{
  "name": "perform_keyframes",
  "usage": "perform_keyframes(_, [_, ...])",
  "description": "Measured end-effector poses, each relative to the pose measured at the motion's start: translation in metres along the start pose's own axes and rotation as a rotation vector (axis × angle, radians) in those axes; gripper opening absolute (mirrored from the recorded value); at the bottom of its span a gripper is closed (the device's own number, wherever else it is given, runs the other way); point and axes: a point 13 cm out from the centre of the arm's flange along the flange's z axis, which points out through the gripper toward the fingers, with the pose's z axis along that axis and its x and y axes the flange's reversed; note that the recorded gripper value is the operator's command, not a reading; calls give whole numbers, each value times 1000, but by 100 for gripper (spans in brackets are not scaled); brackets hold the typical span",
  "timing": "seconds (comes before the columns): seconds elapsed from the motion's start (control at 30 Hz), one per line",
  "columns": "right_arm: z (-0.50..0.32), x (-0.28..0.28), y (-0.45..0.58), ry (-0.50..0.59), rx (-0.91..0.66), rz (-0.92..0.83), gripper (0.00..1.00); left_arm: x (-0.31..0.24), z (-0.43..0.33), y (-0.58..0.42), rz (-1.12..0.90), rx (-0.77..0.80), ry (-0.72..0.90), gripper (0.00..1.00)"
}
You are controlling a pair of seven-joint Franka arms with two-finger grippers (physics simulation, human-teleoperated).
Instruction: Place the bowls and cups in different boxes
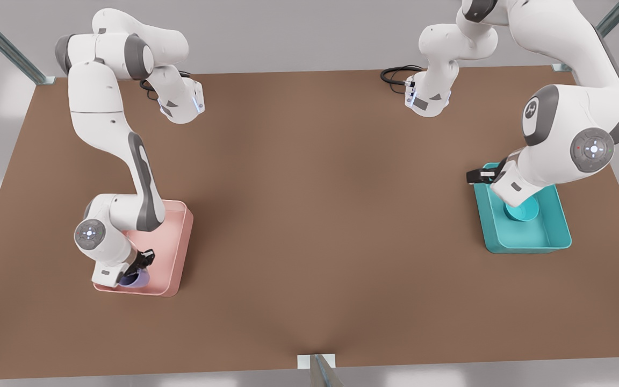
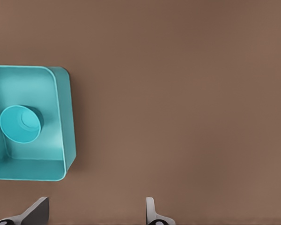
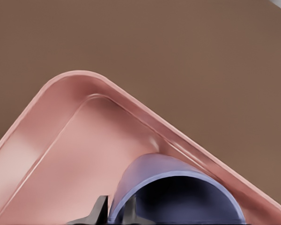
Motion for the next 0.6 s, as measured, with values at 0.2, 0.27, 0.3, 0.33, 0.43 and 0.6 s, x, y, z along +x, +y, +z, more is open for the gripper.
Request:
perform_keyframes(0.2, [3,-3,-4,-6,28,-5,100,3,0,3,-5,-13,7,100])
perform_keyframes(0.27, [-1,-6,-3,-16,24,-3,100,4,-1,5,-8,-15,11,100])
perform_keyframes(0.3, [-4,-7,-3,-22,21,-4,100,4,-1,5,-8,-16,12,100])
perform_keyframes(0.33, [-11,-9,-3,-31,18,-6,100,5,0,5,-9,-17,13,100])
perform_keyframes(0.43, [-61,-20,-2,-75,13,-16,100,6,-1,6,-10,-19,15,100])
perform_keyframes(0.6, [-274,-20,52,-152,-37,-31,100,6,0,8,-14,-19,19,100])
